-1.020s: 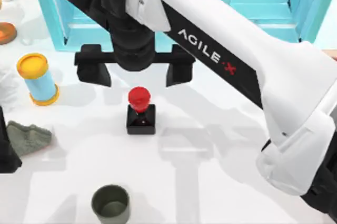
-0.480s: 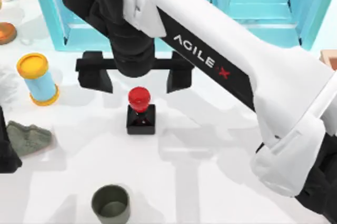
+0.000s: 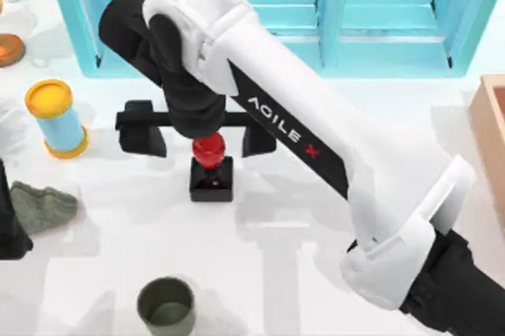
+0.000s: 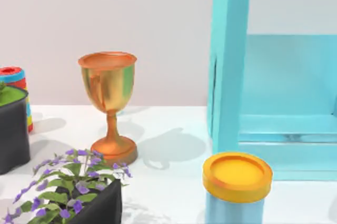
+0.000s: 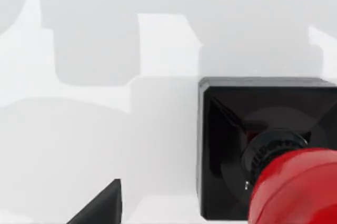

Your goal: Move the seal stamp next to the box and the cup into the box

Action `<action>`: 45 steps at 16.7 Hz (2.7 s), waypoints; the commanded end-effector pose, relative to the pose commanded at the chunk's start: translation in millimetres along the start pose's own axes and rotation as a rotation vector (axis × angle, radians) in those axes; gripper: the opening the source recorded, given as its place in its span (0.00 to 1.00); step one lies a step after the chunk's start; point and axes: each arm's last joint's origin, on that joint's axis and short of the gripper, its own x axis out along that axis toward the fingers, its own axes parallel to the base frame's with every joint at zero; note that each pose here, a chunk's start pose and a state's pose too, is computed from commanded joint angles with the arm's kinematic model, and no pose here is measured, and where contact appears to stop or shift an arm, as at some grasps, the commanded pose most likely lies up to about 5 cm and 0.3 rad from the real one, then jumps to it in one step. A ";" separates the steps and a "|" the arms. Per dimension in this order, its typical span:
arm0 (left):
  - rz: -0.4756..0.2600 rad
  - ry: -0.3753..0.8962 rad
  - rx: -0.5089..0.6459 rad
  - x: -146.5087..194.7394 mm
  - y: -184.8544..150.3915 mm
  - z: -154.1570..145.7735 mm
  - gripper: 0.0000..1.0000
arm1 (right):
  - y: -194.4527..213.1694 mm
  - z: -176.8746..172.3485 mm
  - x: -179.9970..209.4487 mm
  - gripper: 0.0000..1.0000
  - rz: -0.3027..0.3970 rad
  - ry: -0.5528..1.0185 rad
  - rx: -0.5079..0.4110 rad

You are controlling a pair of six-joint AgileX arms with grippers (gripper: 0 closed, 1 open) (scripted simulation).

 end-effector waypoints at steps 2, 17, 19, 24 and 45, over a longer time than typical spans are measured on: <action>0.000 0.000 0.000 0.0 0.0 0.0 1.00 | -1.8 -0.8 14.5 1.00 0.000 0.000 0.000; 0.000 0.000 0.000 0.0 0.0 0.0 1.00 | -3.5 -2.0 26.8 0.32 -0.005 0.004 -0.001; 0.000 0.000 0.000 0.0 0.0 0.0 1.00 | -3.5 -2.0 26.8 0.17 -0.005 0.004 -0.001; 0.000 0.000 0.000 0.0 0.0 0.0 1.00 | -3.5 -2.0 26.8 0.00 -0.005 0.004 -0.001; 0.000 0.000 0.000 0.0 0.0 0.0 1.00 | -48.6 32.0 -42.8 0.00 -0.014 0.014 -0.010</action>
